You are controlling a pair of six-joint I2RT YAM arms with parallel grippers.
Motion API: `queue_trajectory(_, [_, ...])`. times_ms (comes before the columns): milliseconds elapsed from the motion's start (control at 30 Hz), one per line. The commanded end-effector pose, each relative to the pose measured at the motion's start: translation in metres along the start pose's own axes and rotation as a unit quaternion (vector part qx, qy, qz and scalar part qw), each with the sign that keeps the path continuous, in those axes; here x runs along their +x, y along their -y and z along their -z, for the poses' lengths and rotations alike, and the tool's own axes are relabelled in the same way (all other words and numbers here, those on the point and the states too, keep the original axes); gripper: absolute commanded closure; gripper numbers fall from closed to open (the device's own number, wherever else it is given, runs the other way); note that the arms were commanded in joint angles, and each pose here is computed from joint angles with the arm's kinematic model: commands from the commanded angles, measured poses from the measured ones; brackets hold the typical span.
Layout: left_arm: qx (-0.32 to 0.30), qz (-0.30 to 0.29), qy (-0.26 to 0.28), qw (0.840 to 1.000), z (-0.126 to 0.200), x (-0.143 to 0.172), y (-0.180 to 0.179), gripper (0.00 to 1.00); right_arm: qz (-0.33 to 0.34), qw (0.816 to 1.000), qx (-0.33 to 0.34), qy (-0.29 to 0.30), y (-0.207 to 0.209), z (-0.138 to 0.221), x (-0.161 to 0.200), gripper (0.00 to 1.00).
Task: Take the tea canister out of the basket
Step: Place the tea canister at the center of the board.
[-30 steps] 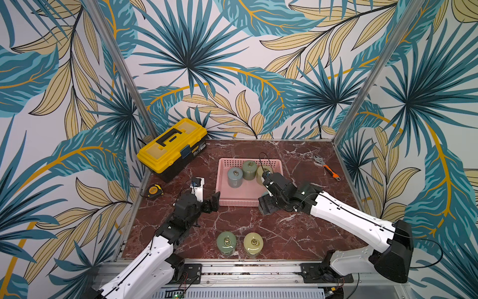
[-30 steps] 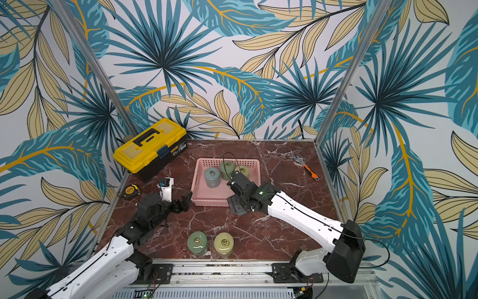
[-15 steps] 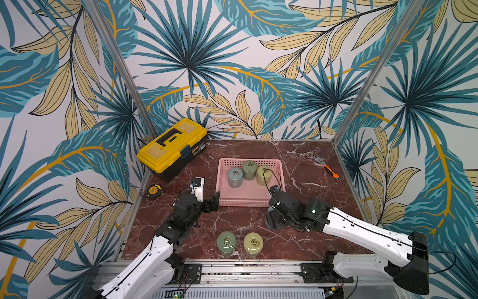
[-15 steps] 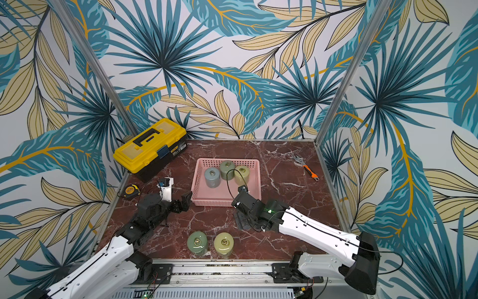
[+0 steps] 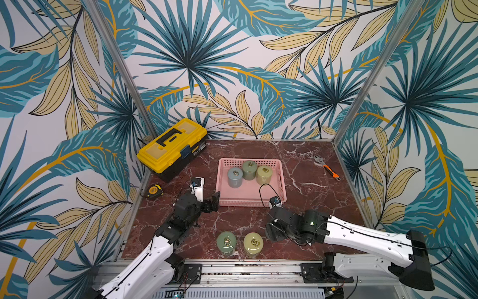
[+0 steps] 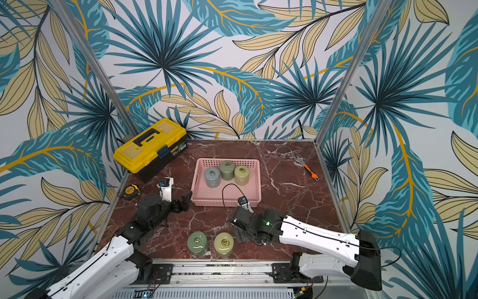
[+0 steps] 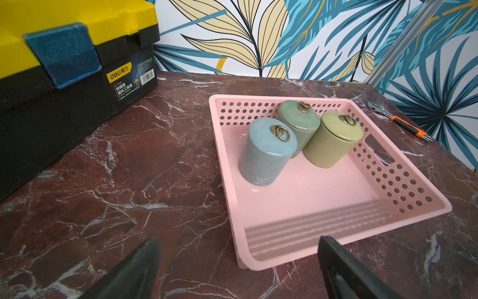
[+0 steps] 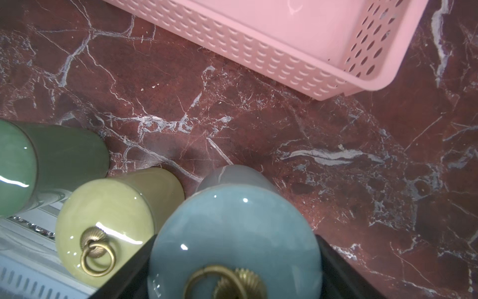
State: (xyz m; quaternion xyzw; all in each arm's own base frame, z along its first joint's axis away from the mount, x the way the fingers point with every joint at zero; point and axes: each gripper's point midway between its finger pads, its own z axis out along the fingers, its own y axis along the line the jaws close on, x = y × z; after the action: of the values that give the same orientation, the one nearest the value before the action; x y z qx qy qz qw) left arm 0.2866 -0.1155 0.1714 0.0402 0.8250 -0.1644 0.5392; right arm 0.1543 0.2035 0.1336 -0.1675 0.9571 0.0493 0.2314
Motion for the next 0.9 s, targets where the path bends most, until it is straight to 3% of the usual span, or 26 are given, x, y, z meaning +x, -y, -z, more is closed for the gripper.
queue_trajectory(0, [-0.006, -0.006, 0.002, 1.0, 0.0, 0.007, -0.005, 0.0, -0.026, 0.999, 0.012, 0.016, 0.005, 0.0, 0.004, 0.43])
queue_trajectory(867, [-0.003, -0.005, 0.003, 1.0, 0.0, 0.006, -0.003, 0.0, -0.051, 0.999, 0.011, -0.001, -0.006, -0.025, 0.047, 0.43])
